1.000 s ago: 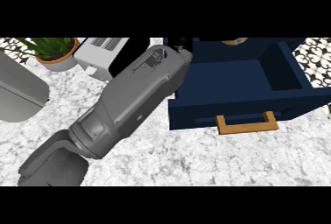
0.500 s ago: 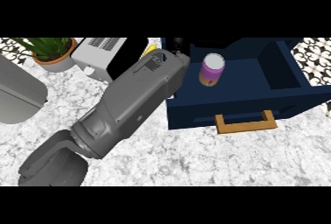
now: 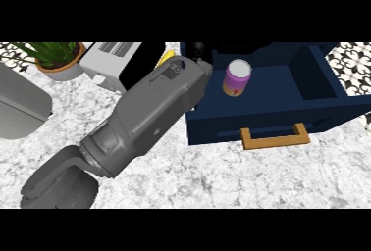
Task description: Pick up the can, place it into the drawer and close the drawer
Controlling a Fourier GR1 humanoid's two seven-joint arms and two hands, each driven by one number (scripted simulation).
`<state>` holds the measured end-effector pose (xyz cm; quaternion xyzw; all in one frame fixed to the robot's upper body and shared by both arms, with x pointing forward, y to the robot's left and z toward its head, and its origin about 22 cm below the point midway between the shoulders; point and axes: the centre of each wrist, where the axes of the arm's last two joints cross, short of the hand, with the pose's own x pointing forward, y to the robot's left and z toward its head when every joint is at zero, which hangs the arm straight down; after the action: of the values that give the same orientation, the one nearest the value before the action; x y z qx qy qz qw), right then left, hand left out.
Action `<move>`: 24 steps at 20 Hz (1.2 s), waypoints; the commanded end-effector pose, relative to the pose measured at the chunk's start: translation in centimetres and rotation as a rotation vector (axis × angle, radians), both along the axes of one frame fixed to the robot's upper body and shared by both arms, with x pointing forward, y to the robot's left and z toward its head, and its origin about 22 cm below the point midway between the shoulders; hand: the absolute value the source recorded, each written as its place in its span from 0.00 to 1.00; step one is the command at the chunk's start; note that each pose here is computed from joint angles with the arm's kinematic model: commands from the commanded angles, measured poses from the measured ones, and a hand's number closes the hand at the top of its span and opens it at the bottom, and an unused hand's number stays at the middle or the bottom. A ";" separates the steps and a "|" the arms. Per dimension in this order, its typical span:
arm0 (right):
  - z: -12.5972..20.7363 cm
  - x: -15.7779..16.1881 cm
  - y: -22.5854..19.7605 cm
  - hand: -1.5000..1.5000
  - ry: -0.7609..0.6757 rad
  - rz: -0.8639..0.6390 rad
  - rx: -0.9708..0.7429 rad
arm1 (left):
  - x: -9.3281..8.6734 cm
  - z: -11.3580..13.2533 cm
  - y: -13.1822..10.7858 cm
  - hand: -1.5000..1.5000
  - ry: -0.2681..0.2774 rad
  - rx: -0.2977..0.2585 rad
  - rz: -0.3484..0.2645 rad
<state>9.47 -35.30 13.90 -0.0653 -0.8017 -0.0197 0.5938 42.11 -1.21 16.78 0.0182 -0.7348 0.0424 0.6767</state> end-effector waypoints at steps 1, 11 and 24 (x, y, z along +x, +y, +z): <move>2.6 0.0 0.6 0.00 -0.087 -0.013 -0.211 | -0.4 -0.1 -0.3 0.00 -0.016 -0.020 -0.028; 4.3 2.3 2.8 0.00 -0.185 0.039 -0.478 | -0.9 1.8 -1.4 0.00 -0.090 -0.056 -0.024; 3.3 10.1 10.3 0.00 -0.189 0.021 -0.763 | -0.5 1.9 -1.0 0.00 -0.057 -0.096 -0.027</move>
<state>17.47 -27.60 17.52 -0.2431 -0.8121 0.2506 0.4676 41.53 -2.47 18.98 -0.0206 -0.7568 0.0647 0.6501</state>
